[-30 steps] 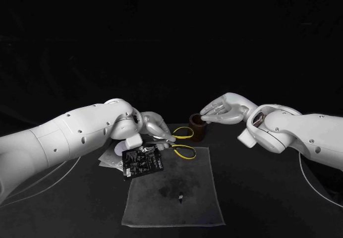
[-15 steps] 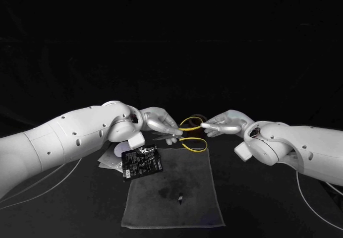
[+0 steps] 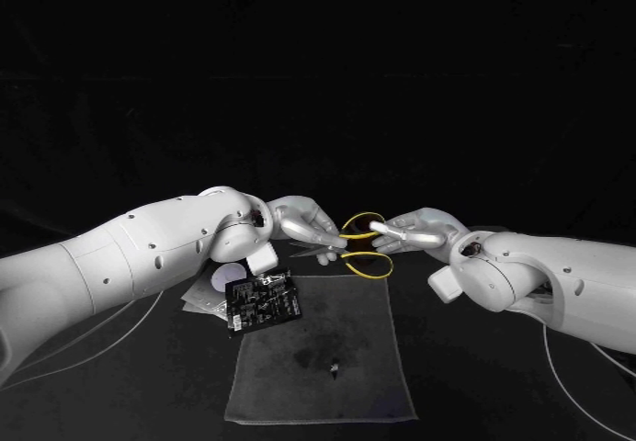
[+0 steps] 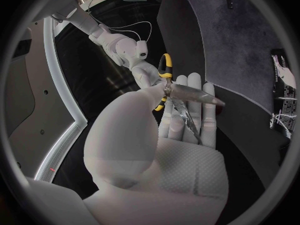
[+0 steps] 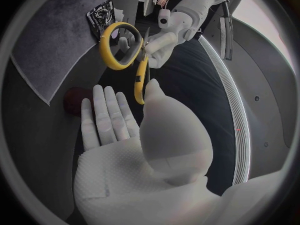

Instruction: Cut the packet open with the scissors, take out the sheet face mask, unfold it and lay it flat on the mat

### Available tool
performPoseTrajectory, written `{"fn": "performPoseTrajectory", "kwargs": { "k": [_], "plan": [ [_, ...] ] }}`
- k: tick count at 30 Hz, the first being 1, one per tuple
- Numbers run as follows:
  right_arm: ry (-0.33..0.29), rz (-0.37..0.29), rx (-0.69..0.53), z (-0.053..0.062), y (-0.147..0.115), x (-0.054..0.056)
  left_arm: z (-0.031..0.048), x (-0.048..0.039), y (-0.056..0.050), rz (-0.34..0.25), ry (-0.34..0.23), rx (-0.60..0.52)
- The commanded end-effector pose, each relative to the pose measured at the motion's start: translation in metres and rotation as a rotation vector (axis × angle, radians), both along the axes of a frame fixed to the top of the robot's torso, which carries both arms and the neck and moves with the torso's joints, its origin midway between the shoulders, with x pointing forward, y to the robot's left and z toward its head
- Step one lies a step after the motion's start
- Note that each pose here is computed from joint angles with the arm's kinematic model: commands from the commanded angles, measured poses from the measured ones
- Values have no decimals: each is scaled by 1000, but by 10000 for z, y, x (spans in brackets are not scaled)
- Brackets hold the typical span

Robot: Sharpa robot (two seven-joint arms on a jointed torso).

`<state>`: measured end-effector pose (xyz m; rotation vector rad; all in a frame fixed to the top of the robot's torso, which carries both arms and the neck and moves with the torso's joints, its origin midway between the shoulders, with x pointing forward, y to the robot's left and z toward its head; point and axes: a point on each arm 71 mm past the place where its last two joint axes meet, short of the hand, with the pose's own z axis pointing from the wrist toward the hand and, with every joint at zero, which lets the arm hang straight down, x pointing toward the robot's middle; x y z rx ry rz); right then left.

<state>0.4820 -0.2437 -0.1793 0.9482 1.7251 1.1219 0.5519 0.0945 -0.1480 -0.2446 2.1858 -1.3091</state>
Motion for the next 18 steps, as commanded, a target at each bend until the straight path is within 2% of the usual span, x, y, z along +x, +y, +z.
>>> {"fn": "performPoseTrajectory", "kwargs": {
  "k": [1,10,18],
  "plan": [
    [-13,24,114,38,34,-11,24,-4,-32,-19,-13,-22],
    [-50,34,167,81,54,-11,18,-14,-69,-35,-14,-11],
    [-81,60,139,93,72,13,19,-14,-91,-34,-16,-11]
  ]
}}
